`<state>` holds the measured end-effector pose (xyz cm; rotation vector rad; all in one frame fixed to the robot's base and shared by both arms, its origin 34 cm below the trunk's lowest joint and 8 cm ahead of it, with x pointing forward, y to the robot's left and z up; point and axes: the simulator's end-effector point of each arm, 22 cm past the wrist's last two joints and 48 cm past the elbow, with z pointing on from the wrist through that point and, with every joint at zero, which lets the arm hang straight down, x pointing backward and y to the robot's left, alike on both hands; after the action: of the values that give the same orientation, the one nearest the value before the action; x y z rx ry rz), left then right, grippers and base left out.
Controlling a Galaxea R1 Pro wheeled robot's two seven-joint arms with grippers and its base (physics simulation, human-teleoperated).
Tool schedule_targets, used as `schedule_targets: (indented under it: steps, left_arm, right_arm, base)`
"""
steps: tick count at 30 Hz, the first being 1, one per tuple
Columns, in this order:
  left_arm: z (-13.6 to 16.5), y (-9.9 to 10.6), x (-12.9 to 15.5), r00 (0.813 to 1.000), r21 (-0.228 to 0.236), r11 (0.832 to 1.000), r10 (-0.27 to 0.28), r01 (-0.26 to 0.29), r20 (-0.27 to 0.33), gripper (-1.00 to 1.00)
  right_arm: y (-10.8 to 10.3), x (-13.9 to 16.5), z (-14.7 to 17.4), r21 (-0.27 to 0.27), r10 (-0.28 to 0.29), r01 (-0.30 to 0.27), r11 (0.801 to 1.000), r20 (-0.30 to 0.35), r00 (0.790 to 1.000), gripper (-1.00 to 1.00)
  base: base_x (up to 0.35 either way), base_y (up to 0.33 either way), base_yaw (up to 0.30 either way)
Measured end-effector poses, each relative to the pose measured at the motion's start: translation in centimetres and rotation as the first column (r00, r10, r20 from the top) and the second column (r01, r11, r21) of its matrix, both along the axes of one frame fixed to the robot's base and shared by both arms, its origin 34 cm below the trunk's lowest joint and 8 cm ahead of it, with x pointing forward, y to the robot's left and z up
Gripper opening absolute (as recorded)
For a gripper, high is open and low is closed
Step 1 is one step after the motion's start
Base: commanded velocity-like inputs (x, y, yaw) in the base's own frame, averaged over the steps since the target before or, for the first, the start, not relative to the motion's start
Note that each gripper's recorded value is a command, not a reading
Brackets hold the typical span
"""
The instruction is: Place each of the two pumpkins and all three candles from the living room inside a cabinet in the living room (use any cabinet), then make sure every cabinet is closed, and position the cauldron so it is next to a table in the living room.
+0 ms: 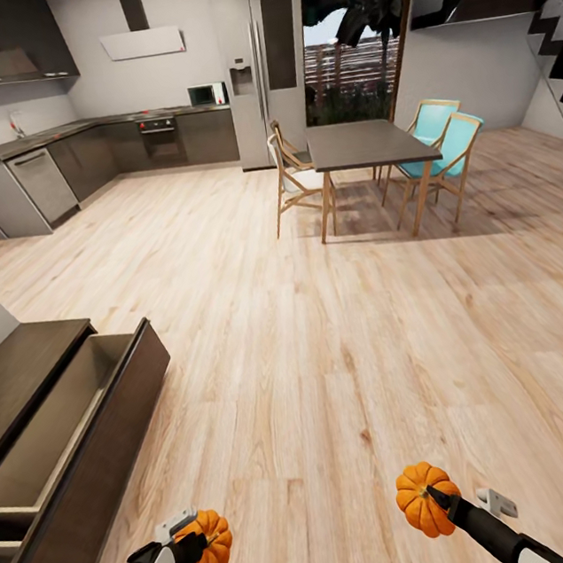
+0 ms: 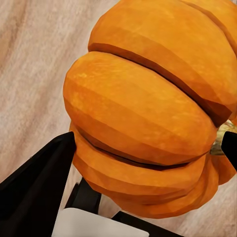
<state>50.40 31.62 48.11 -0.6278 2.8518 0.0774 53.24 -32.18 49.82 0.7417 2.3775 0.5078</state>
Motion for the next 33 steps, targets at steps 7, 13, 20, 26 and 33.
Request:
schedule_targets:
  steps: [7, 13, 20, 26, 33]
  left_arm:
    - [0.4, -0.1, 0.3, 1.000, 0.000, 1.000, -0.004, 0.004, 0.011, -1.00]
    - [0.7, -0.3, 0.6, 1.000, 0.000, 1.000, -0.017, 0.017, 0.019, -1.00]
    - [1.2, -0.6, 1.0, 0.999, -0.003, 1.000, -0.025, 0.025, 0.032, -1.00]
    - [1.5, -0.6, 1.3, 0.999, -0.003, 1.000, -0.026, 0.026, 0.041, -1.00]
    - [1.3, -0.5, 0.7, 0.999, 0.001, 0.999, -0.033, 0.033, 0.027, -1.00]
  right_arm:
    - [0.0, 0.4, 0.5, 0.000, 0.000, 0.000, 1.000, 0.012, 1.000, -1.00]
    - [0.0, 0.7, 0.9, -0.002, 0.000, 0.000, 1.000, 0.024, 1.000, -1.00]
    - [0.0, 1.1, 1.3, -0.003, 0.000, 0.000, 1.000, 0.035, 0.999, -1.00]
    - [-0.1, 1.1, 1.6, -0.004, 0.000, 0.001, 1.000, 0.040, 0.999, -1.00]
    - [-0.1, 1.2, 1.8, -0.002, 0.000, 0.000, 1.000, 0.042, 0.999, -1.00]
  base:
    - [0.089, 0.000, 0.000]
    - [0.146, 0.000, 0.000]
    - [0.227, 0.000, 0.000]
    - [0.303, 0.000, 0.000]
    - [0.325, 0.000, 0.000]
